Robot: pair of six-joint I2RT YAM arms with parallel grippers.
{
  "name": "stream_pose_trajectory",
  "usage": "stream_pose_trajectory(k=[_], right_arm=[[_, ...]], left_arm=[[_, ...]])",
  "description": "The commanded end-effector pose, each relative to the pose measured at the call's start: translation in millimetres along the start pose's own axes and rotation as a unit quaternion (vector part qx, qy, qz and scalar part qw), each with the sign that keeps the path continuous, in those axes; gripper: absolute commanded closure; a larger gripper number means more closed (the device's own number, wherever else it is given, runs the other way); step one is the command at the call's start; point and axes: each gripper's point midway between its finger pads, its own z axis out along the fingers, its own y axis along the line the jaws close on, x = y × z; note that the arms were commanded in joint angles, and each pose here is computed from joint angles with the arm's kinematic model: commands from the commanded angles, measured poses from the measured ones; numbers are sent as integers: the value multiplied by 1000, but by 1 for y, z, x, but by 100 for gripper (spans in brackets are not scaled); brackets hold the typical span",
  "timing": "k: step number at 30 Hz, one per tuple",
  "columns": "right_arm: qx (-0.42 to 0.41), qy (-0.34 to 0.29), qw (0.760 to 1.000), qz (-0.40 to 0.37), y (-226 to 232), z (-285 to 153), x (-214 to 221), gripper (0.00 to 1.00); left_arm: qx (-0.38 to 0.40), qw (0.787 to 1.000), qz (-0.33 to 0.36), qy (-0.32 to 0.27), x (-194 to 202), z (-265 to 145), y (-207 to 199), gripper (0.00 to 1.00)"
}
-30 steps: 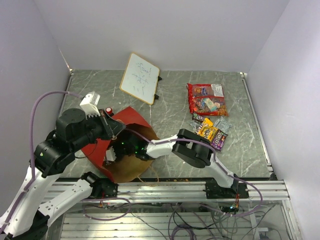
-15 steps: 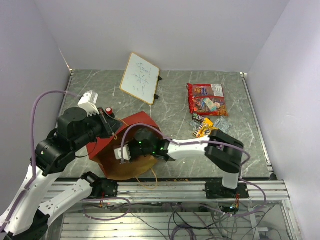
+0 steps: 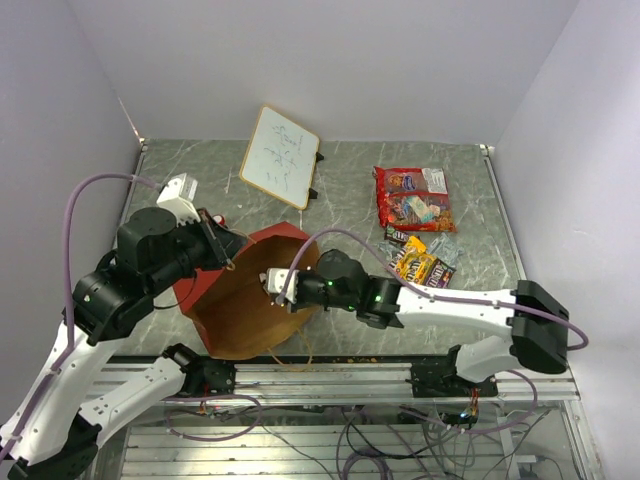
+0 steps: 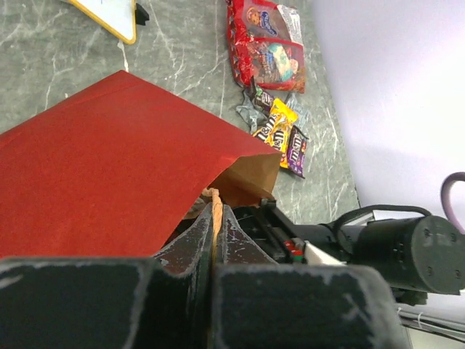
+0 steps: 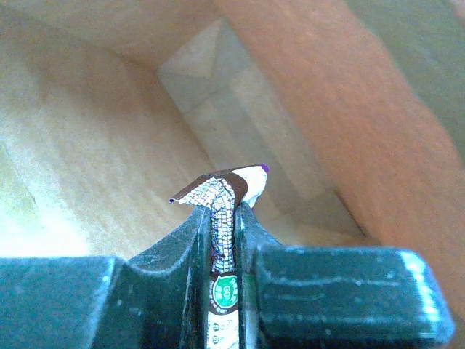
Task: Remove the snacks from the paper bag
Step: Take out the snack from the paper bag, then place the snack at the center of the board.
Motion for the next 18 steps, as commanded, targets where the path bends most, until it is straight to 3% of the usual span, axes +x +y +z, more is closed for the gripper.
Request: stream_pose_trajectory(k=[1,5,9,13,18], right_arm=[[64,29,996,46,-22,-30,-1,100],[107,15,993,50,-46,-51,-26,100],[206,-8,975,81,-92,-80,-59,100],[364,-33,923,116,-158,-128,-94,100],[557,7,816,154,-238,-190,-86,100]], left_arm=[[21,999,4,-42,-25,-2,-15,93],[49,998,6,-46,-30,7,-28,93],[71,997,9,-37,-36,20,-44,93],[96,995,5,-35,-47,32,-64,93],[156,987,-7,-30,-58,49,-97,93]])
